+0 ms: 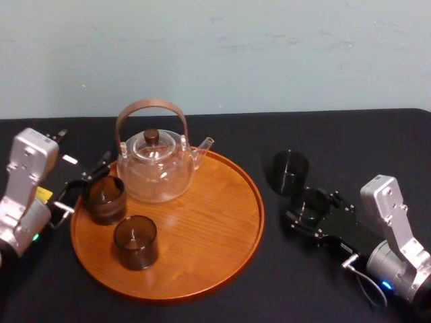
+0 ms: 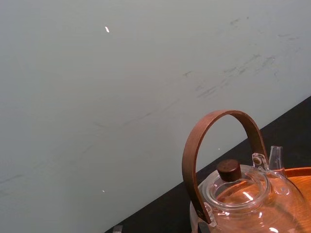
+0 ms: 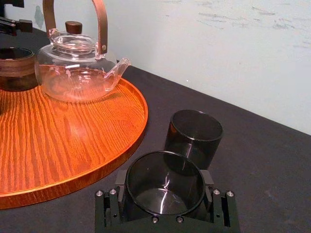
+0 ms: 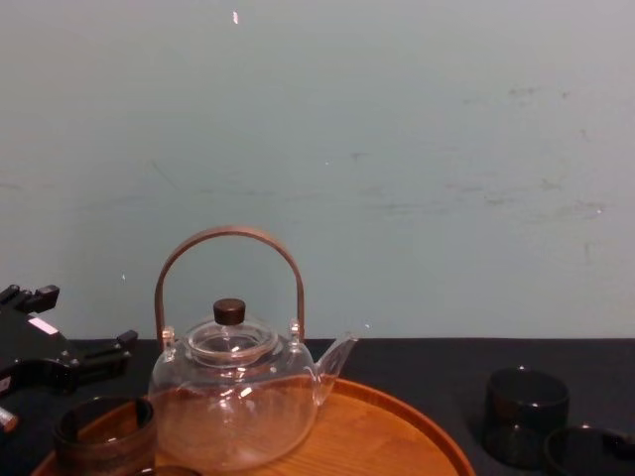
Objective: Pick up the glass from the table and place it on the tray.
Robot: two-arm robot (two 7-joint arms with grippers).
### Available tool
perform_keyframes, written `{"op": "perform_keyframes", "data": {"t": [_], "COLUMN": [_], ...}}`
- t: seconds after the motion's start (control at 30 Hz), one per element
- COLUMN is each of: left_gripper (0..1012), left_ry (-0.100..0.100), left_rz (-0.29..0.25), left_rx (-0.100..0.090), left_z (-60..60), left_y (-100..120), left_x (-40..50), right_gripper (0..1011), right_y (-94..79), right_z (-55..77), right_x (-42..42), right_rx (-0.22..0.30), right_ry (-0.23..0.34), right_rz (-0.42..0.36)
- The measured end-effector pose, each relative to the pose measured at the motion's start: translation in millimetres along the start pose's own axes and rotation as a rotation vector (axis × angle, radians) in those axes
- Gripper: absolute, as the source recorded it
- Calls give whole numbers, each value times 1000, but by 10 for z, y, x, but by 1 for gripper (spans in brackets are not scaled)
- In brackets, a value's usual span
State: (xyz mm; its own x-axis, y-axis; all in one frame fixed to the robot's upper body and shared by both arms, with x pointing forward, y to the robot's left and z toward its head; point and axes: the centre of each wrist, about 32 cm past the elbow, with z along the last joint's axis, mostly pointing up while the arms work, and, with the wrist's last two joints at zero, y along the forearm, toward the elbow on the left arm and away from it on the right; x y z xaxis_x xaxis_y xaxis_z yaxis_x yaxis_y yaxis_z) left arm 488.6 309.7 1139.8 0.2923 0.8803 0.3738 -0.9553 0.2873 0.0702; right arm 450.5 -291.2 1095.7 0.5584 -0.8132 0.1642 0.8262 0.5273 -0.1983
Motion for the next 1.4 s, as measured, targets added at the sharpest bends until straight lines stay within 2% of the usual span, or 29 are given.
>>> {"op": "perform_keyframes", "data": {"t": [0.43,0.73,0.83,1.03,1.13,1.4], "left_gripper": [1002,1001,1001,1001,1001,1001], "left_ry": [0,0,0,0,0,0], "left_rz": [0,0,0,0,0,0], "left_rx": [0,0,0,0,0,0], "left_z": [0,0,0,0,0,0], "left_y": [0,0,0,0,0,0], "left_x": [0,0,0,0,0,0], "right_gripper": [916,916,916,916,916,916], "right_y": [11,37,60,138,184,367], "right_z": [11,229,348,480,515,559], "right_x": [0,-54,-115,-239,-289,-486], "right_rx": [10,77,111,155,168,191], "right_ry": [2,-35,-55,-78,-82,-79], "right_rz": [12,61,96,163,189,275]}}
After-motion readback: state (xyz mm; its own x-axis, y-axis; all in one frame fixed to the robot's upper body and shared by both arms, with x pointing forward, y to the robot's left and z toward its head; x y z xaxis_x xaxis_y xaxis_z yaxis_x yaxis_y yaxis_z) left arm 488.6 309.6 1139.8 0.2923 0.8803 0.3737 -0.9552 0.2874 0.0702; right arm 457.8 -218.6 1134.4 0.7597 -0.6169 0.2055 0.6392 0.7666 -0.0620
